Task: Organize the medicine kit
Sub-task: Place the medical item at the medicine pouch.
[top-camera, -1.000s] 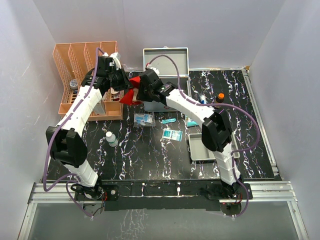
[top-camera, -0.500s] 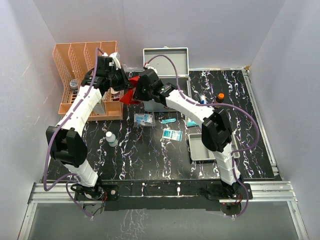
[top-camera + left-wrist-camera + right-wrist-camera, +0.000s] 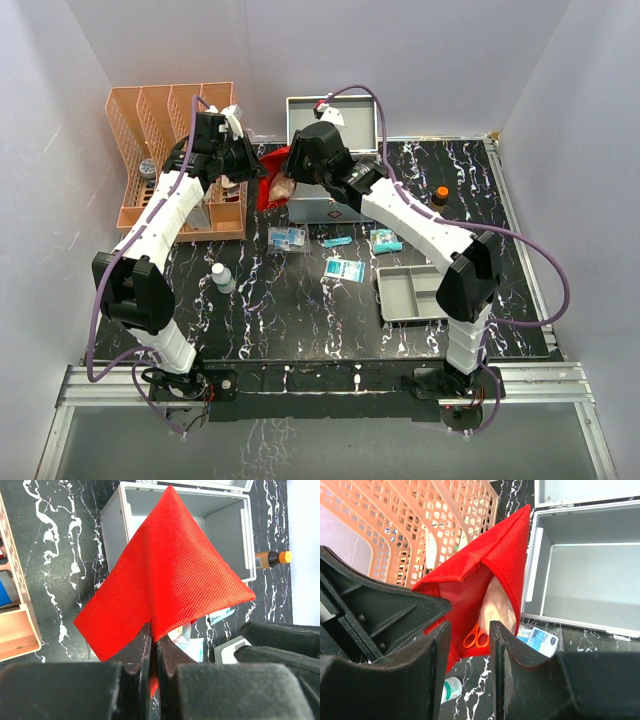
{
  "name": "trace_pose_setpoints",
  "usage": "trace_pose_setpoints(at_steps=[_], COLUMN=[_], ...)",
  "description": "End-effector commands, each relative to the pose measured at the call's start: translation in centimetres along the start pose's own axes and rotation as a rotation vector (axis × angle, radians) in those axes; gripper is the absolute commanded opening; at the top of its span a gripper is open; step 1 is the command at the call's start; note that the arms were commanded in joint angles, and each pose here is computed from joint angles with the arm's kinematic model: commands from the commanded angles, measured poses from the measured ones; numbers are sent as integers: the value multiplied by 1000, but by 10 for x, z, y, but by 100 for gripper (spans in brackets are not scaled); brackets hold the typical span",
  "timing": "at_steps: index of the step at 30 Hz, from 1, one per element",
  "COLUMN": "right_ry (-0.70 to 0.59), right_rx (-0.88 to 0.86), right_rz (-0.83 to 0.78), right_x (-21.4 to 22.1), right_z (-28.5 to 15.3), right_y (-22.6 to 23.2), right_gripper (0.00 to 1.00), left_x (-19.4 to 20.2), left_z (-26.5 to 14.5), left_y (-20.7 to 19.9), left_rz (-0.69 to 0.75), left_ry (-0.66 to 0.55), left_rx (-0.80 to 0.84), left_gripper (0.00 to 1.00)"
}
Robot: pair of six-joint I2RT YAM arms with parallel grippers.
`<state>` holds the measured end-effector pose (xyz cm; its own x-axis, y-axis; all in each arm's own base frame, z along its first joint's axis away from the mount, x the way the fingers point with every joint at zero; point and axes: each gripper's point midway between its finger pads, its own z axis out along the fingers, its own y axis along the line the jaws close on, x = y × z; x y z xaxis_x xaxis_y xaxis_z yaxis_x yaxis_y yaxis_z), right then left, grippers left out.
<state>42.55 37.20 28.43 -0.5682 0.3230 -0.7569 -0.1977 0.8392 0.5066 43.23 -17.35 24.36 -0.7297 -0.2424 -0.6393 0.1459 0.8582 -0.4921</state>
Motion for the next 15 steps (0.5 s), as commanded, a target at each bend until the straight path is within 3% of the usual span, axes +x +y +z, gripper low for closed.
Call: trace_pose_setpoints(at_steps=[1,15], right_ry=[-65,23], right_rx=[31,31], right_rz=[-2,-17], right_x=[-17,9], right_z=[-12,25], right_y=[-6,-4], right_gripper=[35,33], left_x=[-2,-5], left_z=[-8,-9], left_y=[-11,-11], left_rz=[-7,-6], left_ry=[-5,-24], left_rx=[46,45], left_gripper=[0,0])
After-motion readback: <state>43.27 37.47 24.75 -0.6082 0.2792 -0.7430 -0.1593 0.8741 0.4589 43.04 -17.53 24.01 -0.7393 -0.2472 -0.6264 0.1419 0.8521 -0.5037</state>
